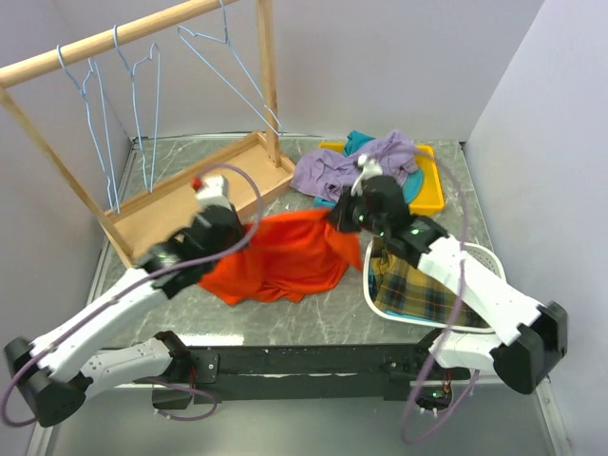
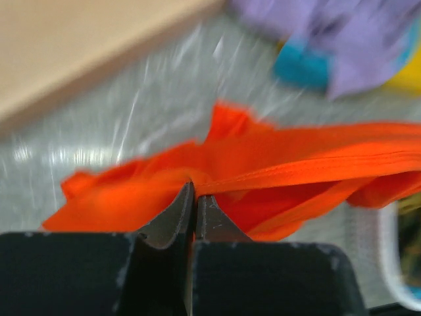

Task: Place the t-shirt on the hanger
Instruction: Place the T-shirt at the center of the board, then pick up the hanger from the clothesline.

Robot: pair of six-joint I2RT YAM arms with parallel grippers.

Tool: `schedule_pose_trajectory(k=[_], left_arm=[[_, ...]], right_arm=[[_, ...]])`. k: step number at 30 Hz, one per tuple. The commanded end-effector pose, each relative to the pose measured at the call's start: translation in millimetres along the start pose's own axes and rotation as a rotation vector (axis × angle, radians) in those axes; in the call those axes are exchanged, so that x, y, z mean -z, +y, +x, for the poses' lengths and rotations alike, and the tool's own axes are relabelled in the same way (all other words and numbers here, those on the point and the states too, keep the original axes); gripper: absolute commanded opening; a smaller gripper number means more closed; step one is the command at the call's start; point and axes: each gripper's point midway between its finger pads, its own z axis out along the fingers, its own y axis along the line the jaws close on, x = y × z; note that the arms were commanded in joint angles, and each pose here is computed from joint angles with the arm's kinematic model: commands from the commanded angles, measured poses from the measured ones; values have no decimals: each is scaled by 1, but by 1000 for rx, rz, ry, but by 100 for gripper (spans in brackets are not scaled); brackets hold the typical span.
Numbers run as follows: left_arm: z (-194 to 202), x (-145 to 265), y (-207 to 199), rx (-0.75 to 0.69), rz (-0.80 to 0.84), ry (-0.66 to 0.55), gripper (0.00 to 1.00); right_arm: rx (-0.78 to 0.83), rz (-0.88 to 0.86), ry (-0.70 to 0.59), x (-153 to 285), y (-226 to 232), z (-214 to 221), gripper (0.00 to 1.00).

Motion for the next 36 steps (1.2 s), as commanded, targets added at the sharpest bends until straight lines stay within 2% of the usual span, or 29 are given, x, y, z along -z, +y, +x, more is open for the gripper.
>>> schedule_pose_trajectory(k=[1,3,6,7,10,11,12,13,14,17,18,24,27,30,31,33,35,36], left_arm=[[45,-30,-11,126,64,63,1],[62,-38,-8,117,61,97,2],[51,-35,-10,110,59,79,14],[43,-31,-11,102,63,61,25],[15,-14,-18,85,87,19,42],[2,-5,-22,83,98,8,45],[-6,1,-26,73,113,-3,54],[-17,10,-27,76,126,-21,58],[-34,22,-32,86,144,-50,59],[-81,52,-33,113,144,-152,65],[-85,58,-28,97,123,-151,68],[-153,97,-27,113,109,-309,76],[-174,88,-41,100,106,-334,77],[-193,54,-58,82,60,-337,77],[-212,57,-62,103,61,-379,77],[-219,34,-67,99,25,-379,77],[-240,31,-75,112,23,-429,78],[-238,9,-75,91,-26,-420,78]], right_arm=[[-117,23,37,-28,-19,23,0],[-132,51,85,-40,-28,37,0],[-134,44,95,-44,-28,40,3],[-134,47,91,-44,-28,39,5],[-124,46,81,-41,-26,32,16],[-124,46,79,-40,-25,30,25],[-121,44,77,-38,-23,28,29],[-119,40,72,-36,-22,25,33],[-121,32,70,-34,-20,24,47],[-122,6,41,-24,-13,16,63],[-119,-3,29,-18,-11,13,66],[-105,3,-20,3,-8,-1,77],[-105,6,-38,12,-6,-8,79],[-101,1,-34,17,-5,-7,80],[-100,-7,-33,17,-4,-6,80],[-97,-7,-30,18,-4,-5,81],[-91,6,-24,19,-6,-4,81],[-89,13,-21,19,-8,-4,81]])
